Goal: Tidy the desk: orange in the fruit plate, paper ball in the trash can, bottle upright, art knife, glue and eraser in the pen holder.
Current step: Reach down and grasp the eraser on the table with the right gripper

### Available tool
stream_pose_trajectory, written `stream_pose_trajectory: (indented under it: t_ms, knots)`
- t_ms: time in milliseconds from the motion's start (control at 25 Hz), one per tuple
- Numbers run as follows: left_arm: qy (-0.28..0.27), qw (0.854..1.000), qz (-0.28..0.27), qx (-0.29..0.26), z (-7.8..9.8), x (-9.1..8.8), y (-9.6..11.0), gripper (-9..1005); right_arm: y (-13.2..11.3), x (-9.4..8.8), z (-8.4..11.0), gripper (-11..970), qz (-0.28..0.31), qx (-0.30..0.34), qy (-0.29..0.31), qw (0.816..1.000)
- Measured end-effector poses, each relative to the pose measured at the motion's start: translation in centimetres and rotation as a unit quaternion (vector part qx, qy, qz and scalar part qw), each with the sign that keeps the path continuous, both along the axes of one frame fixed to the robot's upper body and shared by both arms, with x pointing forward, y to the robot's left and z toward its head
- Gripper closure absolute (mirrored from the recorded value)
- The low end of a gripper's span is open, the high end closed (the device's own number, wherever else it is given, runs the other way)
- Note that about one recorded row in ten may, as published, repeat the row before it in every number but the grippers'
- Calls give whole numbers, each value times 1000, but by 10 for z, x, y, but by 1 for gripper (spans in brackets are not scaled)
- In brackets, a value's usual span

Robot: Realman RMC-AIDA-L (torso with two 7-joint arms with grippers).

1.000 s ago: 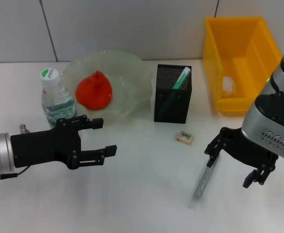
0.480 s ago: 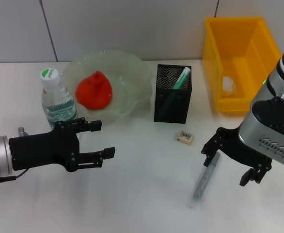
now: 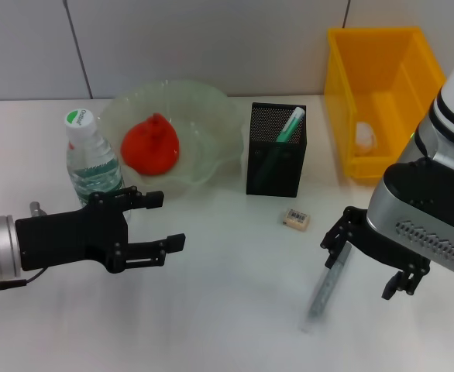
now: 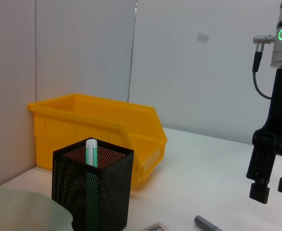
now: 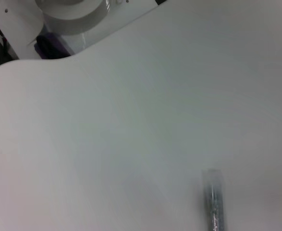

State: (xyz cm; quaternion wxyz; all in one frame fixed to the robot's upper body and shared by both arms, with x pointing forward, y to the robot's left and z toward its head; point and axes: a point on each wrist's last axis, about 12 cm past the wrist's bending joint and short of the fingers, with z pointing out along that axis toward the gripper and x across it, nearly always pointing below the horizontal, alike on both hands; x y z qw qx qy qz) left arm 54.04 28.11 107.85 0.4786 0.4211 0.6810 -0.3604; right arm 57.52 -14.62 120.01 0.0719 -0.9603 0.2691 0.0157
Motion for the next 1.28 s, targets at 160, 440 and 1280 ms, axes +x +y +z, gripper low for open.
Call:
stream_pose_trajectory:
  t_ms: [160,440,1280]
  knots:
    - [0,1000,0,0,0,1,0,181,0,0,0,243,1,0,-2,1000]
    - [-1,1000,1,-4,1,1,-1,181,1,6,-2,246,-13,10,-23,1000]
    - [-7,999,11,-45,3,-10,6,181,14,48,15,255,-511,187,4,839]
